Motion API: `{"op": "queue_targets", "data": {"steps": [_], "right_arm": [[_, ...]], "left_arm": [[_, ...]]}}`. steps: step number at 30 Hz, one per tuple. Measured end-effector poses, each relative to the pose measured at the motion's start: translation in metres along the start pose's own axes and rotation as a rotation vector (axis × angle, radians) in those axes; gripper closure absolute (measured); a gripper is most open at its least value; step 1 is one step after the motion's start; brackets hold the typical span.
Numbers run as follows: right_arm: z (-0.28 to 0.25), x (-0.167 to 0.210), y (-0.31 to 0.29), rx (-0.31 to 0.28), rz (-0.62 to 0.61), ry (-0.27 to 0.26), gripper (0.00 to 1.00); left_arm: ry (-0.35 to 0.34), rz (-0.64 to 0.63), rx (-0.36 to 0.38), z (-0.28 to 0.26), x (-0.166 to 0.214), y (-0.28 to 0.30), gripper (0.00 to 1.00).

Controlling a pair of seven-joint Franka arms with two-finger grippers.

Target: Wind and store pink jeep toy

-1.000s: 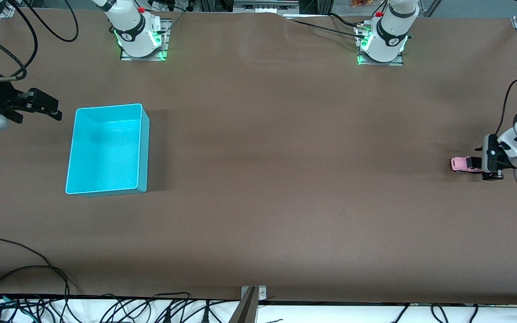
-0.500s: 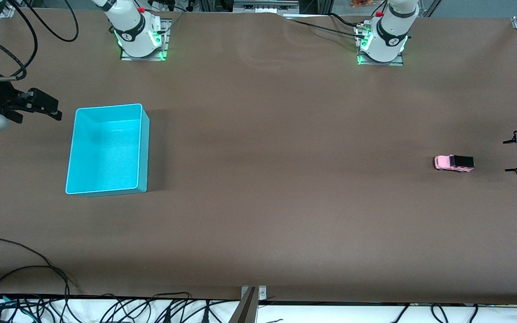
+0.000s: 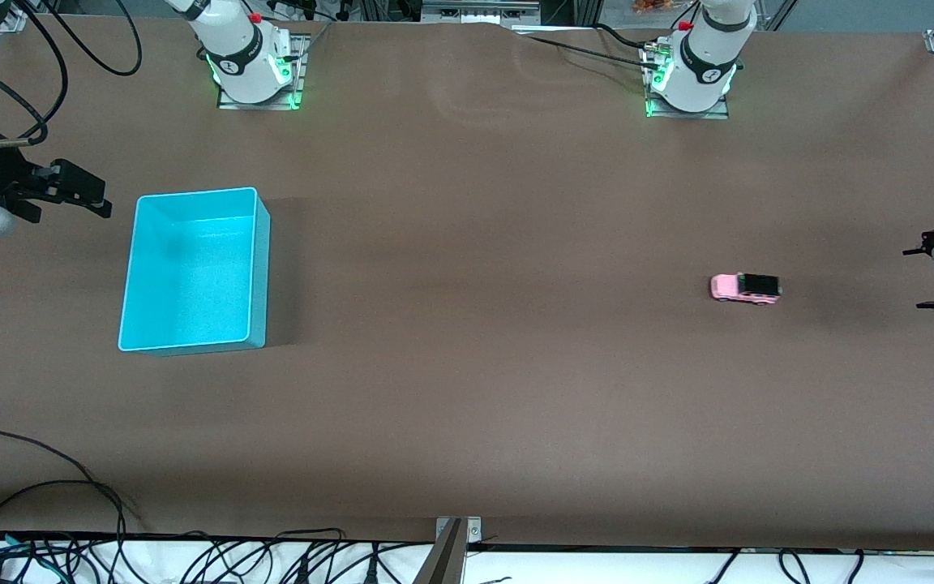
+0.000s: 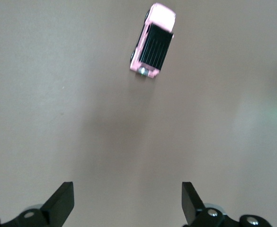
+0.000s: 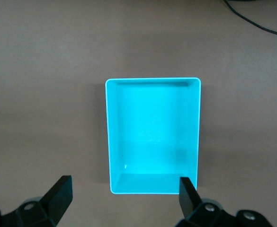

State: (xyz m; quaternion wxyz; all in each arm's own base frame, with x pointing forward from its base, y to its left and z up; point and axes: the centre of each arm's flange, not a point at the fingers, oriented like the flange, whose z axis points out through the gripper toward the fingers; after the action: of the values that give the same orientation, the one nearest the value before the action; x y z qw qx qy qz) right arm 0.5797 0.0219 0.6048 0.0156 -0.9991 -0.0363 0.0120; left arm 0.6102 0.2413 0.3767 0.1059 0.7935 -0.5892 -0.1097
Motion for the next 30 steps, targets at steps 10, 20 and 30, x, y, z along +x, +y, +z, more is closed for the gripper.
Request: {"op": "queue_targets", "data": {"steps": [10, 20, 30], "right_arm": [[0.000, 0.000, 0.000, 0.000, 0.000, 0.000, 0.00], [0.000, 0.000, 0.000, 0.000, 0.000, 0.000, 0.00], [0.000, 0.000, 0.000, -0.001, 0.000, -0.004, 0.00]], "left_arm": [[-0.040, -0.121, -0.059, -0.039, 0.064, 0.017, 0.00], [-0.086, -0.260, -0.084, -0.072, 0.107, 0.050, 0.00], [-0.147, -0.397, -0.102, -0.098, 0.158, 0.089, 0.00]]}}
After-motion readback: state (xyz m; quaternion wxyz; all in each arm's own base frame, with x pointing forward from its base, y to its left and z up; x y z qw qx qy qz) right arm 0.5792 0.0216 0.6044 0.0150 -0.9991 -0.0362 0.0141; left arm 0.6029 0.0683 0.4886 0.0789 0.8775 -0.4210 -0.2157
